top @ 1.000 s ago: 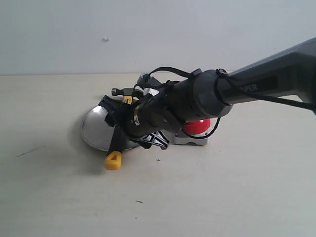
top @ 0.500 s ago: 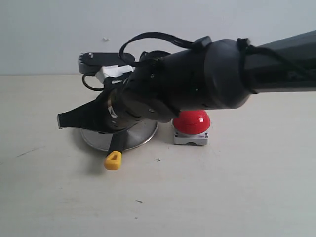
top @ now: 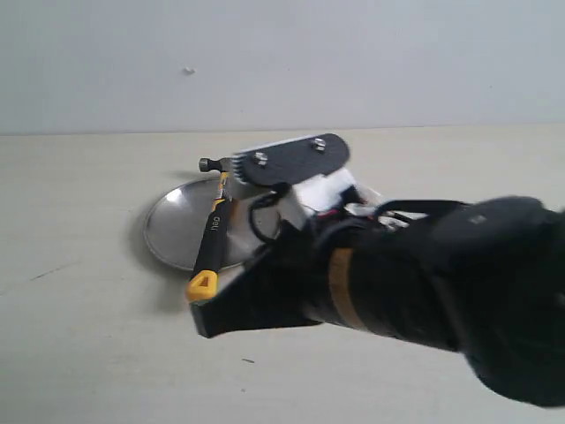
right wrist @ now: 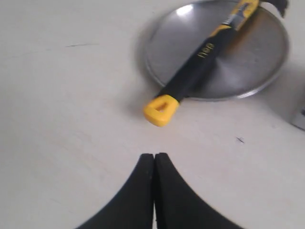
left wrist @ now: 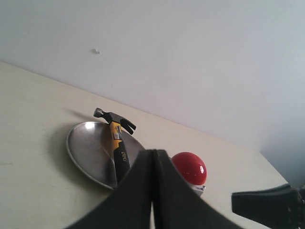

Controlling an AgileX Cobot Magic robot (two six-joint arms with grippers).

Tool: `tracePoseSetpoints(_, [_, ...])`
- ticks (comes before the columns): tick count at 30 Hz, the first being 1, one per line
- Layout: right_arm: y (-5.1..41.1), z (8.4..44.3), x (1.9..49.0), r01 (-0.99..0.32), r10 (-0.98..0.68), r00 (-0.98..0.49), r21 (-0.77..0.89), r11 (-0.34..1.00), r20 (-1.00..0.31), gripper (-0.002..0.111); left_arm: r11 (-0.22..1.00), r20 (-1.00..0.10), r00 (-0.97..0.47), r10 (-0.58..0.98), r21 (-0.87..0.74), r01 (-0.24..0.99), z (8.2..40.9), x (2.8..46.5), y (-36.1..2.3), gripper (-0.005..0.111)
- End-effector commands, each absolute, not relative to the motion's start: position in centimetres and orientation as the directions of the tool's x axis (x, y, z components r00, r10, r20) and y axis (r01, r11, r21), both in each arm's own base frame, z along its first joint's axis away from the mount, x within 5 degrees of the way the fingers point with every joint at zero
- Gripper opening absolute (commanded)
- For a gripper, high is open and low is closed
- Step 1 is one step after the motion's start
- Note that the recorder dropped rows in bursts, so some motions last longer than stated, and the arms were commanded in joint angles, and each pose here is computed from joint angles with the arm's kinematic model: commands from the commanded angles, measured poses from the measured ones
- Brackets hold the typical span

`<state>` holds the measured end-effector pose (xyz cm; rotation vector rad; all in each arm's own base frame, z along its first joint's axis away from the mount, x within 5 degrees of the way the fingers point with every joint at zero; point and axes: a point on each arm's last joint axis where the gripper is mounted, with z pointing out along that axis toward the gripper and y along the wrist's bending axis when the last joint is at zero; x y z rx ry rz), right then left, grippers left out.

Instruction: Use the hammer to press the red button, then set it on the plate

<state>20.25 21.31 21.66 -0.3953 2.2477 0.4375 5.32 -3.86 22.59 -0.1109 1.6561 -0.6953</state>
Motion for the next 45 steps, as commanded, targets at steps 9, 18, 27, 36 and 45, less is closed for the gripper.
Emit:
tracePoseSetpoints(9, [14.8,21.0,14.6,-0.351,0.002,-0.671,0.319,0.880,-0.742,0.000,0.814,-0.869,-0.219,-0.445,-0.494,0.307,22.5,5.3,-3.9,0.000])
tracePoseSetpoints(18, [14.3,22.3,14.0,-0.380,0.021,-0.639,0.340,0.860,-0.769,0.000,0.814,-0.869,-0.219,-0.445,-0.494,0.307,22.5,5.3,-3.9,0.000])
tracePoseSetpoints(27, [12.2,23.0,15.3,-0.295,-0.073,-0.491,0.087,0.951,-0.868,0.000,0.814,-0.869,-0.219,-0.445,-0.494,0.307,22.5,5.3,-3.9,0.000])
tracePoseSetpoints(36, [5.1,24.8,12.6,-0.106,0.166,-0.384,0.221,0.969,-0.908,0.000,0.816,-0.869,-0.214,-0.446,-0.493,0.302,22.5,5.3,-3.8,0.000])
tracePoseSetpoints(45, [-0.6,23.6,8.6,0.097,0.347,-0.131,0.337,0.937,-0.929,0.000,0.816,-0.869,-0.214,-0.446,-0.493,0.302,22.5,5.3,-3.8,0.000])
